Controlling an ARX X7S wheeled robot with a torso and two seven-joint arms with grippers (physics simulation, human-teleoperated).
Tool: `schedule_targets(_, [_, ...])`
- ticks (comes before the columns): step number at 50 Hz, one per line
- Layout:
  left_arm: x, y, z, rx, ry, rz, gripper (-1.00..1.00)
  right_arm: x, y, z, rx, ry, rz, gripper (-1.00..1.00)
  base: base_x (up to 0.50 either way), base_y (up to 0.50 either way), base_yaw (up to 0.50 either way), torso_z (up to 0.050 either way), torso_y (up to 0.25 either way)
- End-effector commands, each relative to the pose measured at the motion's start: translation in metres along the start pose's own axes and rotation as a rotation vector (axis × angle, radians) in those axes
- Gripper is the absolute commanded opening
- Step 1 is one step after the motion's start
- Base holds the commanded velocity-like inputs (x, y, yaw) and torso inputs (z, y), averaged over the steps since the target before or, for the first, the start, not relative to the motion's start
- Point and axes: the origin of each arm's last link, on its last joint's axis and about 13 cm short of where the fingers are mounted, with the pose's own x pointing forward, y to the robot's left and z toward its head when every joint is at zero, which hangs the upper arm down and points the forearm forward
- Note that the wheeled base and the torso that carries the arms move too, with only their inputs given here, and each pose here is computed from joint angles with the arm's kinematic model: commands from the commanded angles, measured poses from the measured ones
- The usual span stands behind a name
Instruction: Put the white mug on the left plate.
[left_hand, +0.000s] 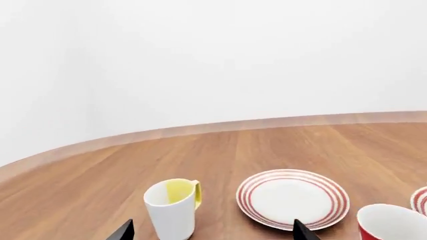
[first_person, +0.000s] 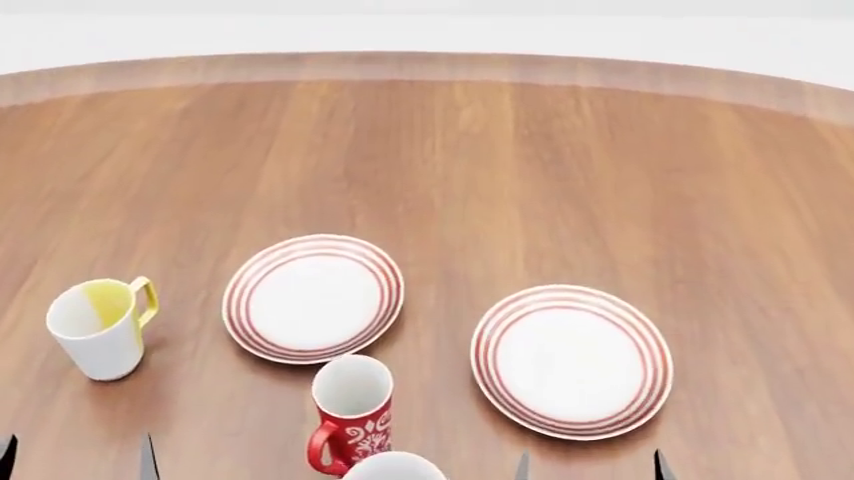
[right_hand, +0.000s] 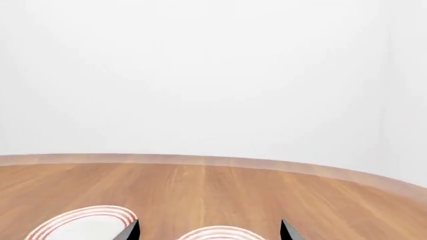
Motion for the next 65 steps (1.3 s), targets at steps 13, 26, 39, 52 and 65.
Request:
schedule_targets(13, [-0.002,-0.001,0.0,0.013,0.0,-0.017,1.0,0.0,0.0,0.0,-0.001,0.003,-0.004,1.0,0.36,0.0,0.0,0.0,0.0])
schedule_targets(26, [-0.003,-0.001,0.0,0.015,-0.002,-0.019,1.0,0.0,-0.001,0.0,-0.003,0.0,-0.008,1.0,0.36,0.02,0.0,0.0,0.001])
schedule_targets(39, [-0.003,-0.001,0.0,0.015,-0.003,-0.02,1.0,-0.001,-0.002,0.001,-0.005,-0.003,-0.015,1.0,0.36,0.06,0.0,0.0,0.0])
schedule_targets(52, [-0.006,0.002,0.001,0.011,-0.001,-0.063,1.0,-0.002,-0.002,0.002,0.001,-0.008,-0.012,1.0,0.08,0.01,0.0,0.0,0.0])
schedule_targets(65, [-0.02,0.04,0.004,0.088,-0.015,-0.238,1.0,0.0,-0.003,-0.001,0.001,0.003,-0.018,1.0,0.0,0.0,0.0,0.0,0.0])
